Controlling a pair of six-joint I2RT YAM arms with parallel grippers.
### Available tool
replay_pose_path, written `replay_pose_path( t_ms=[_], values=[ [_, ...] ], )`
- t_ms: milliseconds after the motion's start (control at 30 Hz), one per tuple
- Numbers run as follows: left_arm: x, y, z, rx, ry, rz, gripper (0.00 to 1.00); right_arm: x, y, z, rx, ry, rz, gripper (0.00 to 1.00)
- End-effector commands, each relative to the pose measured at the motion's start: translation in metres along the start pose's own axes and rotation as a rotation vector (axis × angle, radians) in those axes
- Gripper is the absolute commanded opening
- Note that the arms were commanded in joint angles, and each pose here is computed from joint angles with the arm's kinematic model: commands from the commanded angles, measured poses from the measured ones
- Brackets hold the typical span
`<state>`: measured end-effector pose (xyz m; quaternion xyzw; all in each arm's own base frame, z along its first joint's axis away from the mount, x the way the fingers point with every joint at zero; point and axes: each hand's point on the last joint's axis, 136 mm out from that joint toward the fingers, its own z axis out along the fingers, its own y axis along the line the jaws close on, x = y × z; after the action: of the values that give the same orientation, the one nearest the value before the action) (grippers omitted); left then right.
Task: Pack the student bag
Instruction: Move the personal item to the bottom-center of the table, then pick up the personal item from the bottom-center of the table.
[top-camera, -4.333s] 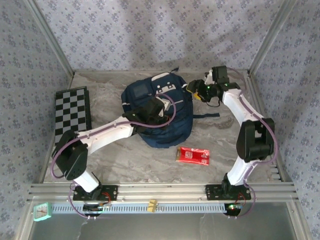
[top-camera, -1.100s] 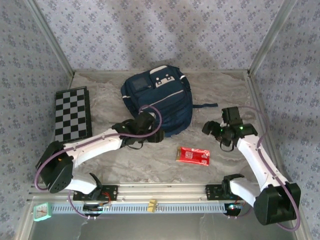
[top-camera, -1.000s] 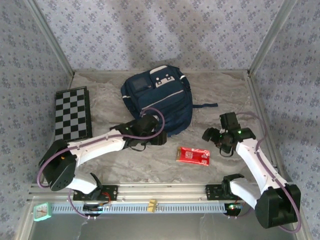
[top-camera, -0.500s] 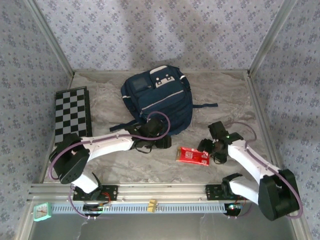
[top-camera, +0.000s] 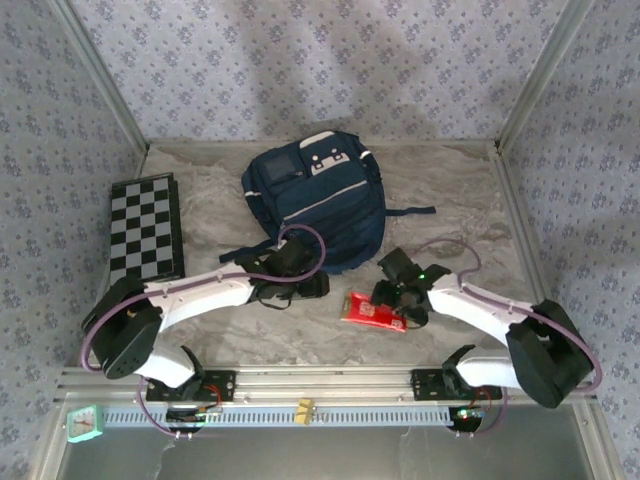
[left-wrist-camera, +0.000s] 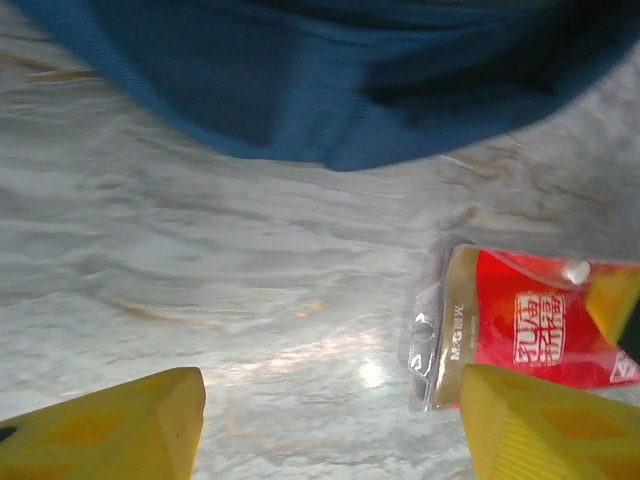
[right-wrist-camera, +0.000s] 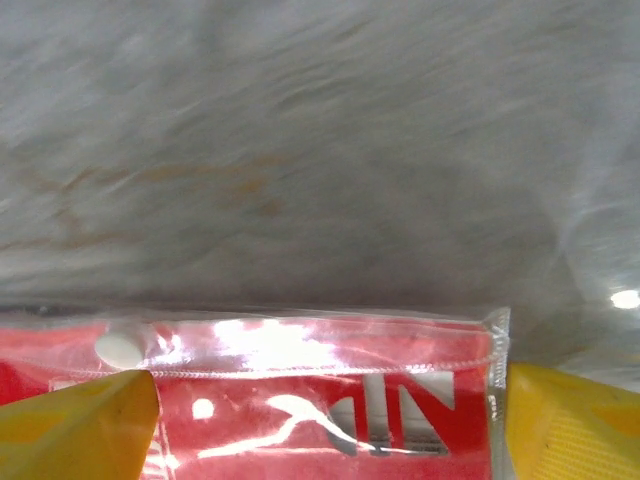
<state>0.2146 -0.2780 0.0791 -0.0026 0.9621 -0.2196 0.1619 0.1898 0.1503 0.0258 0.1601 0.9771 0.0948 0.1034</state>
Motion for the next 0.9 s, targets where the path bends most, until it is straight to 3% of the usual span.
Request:
replay_pose_path(
  t_ms=[0, 167, 300, 433, 633, 867],
  values=[
    [0.004, 0.015, -0.009, -0.014, -0.004, -0.055, 0.68, 0.009, 0.074, -0.01, -0.197, 0.018, 0.032, 0.88],
    [0.009, 0.015, -0.014, 0.006, 0.01, -0.108, 0.66, 0.015, 0.104, -0.02, -0.234, 0.03, -0.028, 0.89],
    [0.016, 0.024, -0.012, -0.005, 0.007, -0.175, 0.62, 0.013, 0.088, -0.019, -0.201, 0.071, -0.073, 0.88],
    [0.023, 0.031, -0.008, -0.012, 0.011, -0.22, 0.57, -0.01, 0.072, -0.021, -0.171, 0.028, -0.221, 0.87],
    [0.029, 0.029, 0.003, 0.005, 0.04, -0.238, 0.5, -0.009, 0.072, -0.005, -0.305, 0.104, -0.31, 0.81],
    [0.035, 0.027, 0.013, 0.002, 0.078, -0.223, 0.33, -0.006, 0.088, 0.008, -0.346, 0.13, -0.424, 0.8]
  ],
)
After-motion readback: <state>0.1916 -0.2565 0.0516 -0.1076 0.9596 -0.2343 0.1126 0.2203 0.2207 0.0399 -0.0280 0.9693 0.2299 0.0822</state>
